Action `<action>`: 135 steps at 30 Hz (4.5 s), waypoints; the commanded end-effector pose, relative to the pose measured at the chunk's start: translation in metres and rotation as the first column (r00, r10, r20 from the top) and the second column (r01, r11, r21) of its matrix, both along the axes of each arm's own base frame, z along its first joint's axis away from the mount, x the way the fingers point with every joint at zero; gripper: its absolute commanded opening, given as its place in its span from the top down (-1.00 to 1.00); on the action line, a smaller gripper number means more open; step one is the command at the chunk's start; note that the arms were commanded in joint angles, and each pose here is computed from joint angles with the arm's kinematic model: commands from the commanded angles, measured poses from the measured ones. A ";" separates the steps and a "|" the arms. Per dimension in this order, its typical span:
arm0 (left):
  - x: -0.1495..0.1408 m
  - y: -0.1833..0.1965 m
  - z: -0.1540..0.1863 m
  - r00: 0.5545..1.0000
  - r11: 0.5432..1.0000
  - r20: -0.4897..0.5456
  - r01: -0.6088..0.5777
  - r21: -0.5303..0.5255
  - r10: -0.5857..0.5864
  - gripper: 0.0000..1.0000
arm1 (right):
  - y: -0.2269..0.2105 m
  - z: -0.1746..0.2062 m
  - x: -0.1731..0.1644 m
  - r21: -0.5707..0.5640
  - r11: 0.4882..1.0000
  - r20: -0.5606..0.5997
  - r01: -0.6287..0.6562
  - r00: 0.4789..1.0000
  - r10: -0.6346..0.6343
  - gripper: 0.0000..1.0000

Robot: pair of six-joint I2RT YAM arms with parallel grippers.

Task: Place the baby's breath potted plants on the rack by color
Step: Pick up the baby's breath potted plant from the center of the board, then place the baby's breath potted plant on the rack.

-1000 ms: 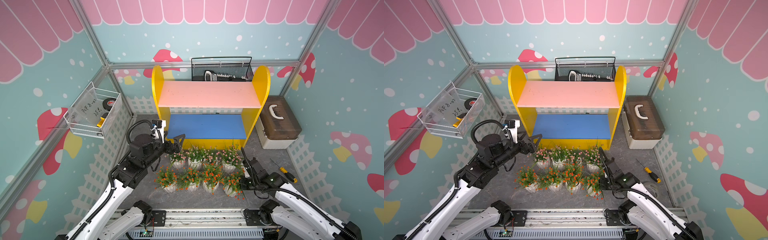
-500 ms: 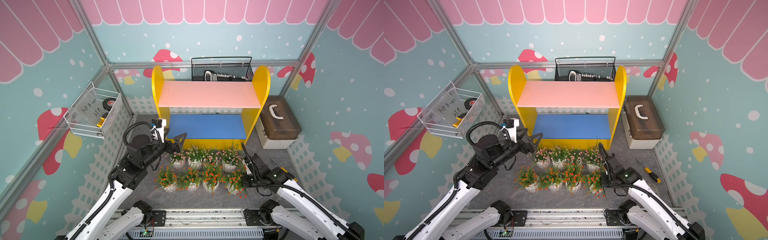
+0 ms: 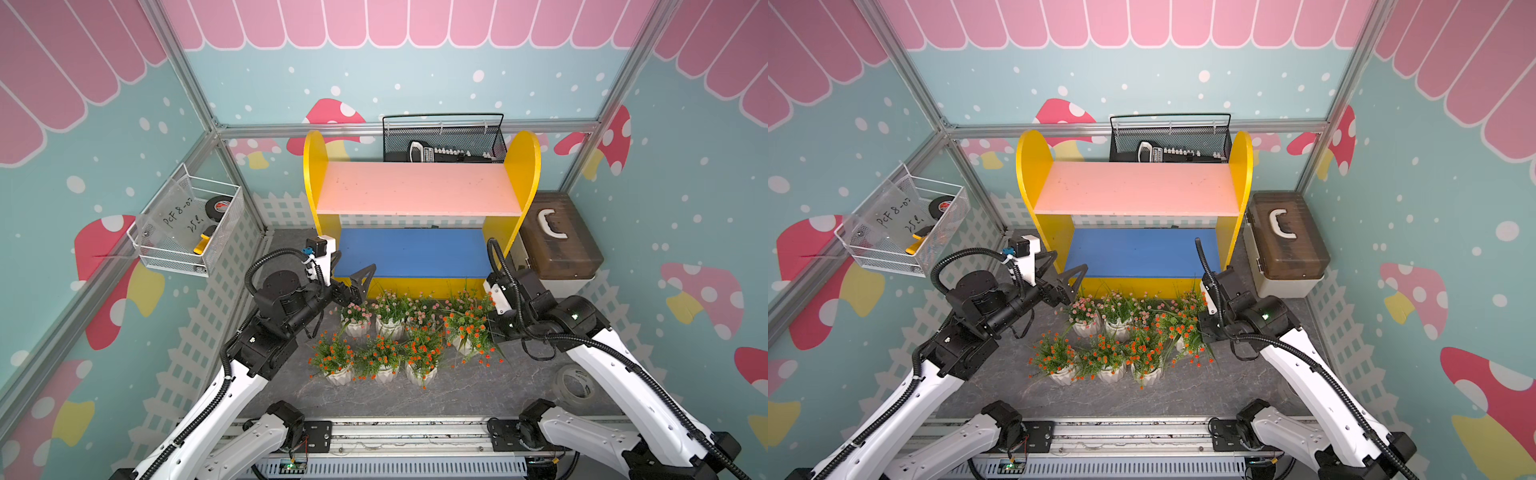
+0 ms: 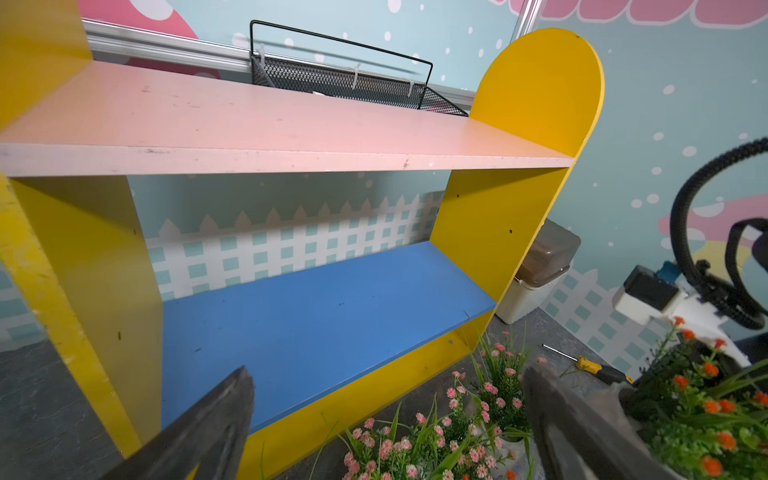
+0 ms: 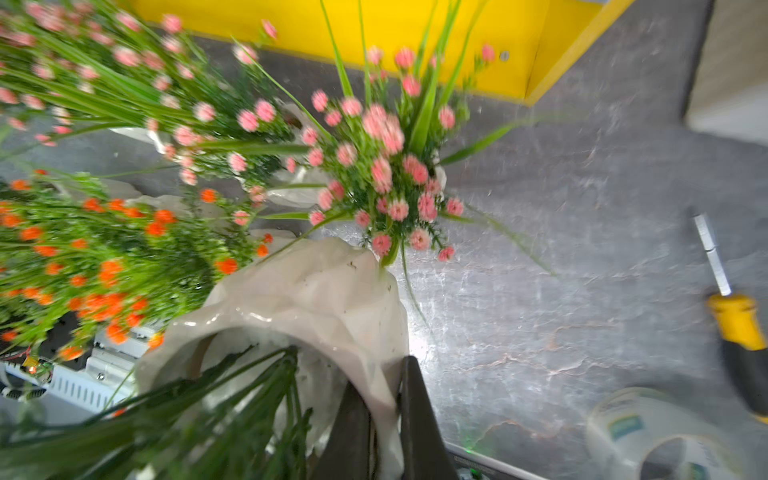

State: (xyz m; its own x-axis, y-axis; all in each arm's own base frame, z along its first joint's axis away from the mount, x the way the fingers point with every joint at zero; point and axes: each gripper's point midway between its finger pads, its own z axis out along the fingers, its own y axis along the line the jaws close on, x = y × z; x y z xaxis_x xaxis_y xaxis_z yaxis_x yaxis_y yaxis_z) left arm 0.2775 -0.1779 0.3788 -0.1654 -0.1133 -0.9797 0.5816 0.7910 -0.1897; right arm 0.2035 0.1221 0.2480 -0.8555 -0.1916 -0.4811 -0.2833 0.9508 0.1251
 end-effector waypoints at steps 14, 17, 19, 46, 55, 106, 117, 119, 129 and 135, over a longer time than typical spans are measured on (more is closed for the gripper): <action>-0.050 -0.120 -0.053 0.912 0.902 0.096 0.371 0.219 -0.398 -0.99 | 0.026 0.081 0.045 0.034 0.985 0.077 -0.167 0.983 0.164 1.00; -0.057 -0.139 -0.056 0.900 0.894 0.133 0.377 0.242 -0.416 -1.00 | 0.030 0.086 0.051 0.049 0.982 0.078 -0.180 0.981 0.176 1.00; -0.061 -0.150 -0.056 0.893 0.891 0.153 0.379 0.251 -0.423 -0.99 | 0.032 0.089 0.052 0.060 0.980 0.081 -0.188 0.980 0.183 1.00; -0.029 -0.233 -0.055 0.941 0.951 0.300 0.059 0.304 -0.154 -0.99 | 0.049 0.087 0.057 0.119 0.964 0.068 -0.239 0.970 0.232 1.00; -0.022 -0.241 -0.065 0.948 0.934 0.282 0.041 0.356 -0.149 -0.95 | 0.047 0.091 0.056 0.114 0.964 0.082 -0.239 0.970 0.230 1.00; -0.030 -0.209 0.037 0.964 0.928 0.194 0.103 0.359 -0.182 0.19 | -0.042 0.069 0.065 0.125 0.990 0.173 0.060 0.982 -0.081 0.31; -0.004 -0.195 0.100 0.969 0.957 0.214 0.062 0.283 -0.126 0.20 | -0.047 0.042 0.053 0.130 0.988 0.161 0.086 0.981 -0.106 0.26; 0.002 -0.196 0.107 0.968 0.959 0.218 0.060 0.275 -0.123 0.20 | -0.049 0.038 0.050 0.124 0.988 0.165 0.090 0.980 -0.110 0.26; 0.041 -0.210 0.142 0.968 0.973 0.227 0.057 0.223 -0.109 0.24 | -0.044 0.017 0.046 0.156 0.985 0.160 0.080 0.982 -0.105 0.25; 0.068 -0.216 0.161 0.965 0.985 0.251 0.033 0.168 -0.075 0.26 | -0.041 0.012 0.042 0.172 0.982 0.153 0.073 0.983 -0.100 0.25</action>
State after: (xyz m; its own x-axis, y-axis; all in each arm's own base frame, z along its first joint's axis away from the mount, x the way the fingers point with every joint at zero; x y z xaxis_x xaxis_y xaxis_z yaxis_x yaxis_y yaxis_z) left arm 0.3468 -0.4055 0.4847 0.0137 0.1857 -0.9825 0.6423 0.7515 0.1510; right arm 0.2469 0.0776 0.2536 -0.7956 -0.0343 -0.6048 -0.2124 0.9508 0.2255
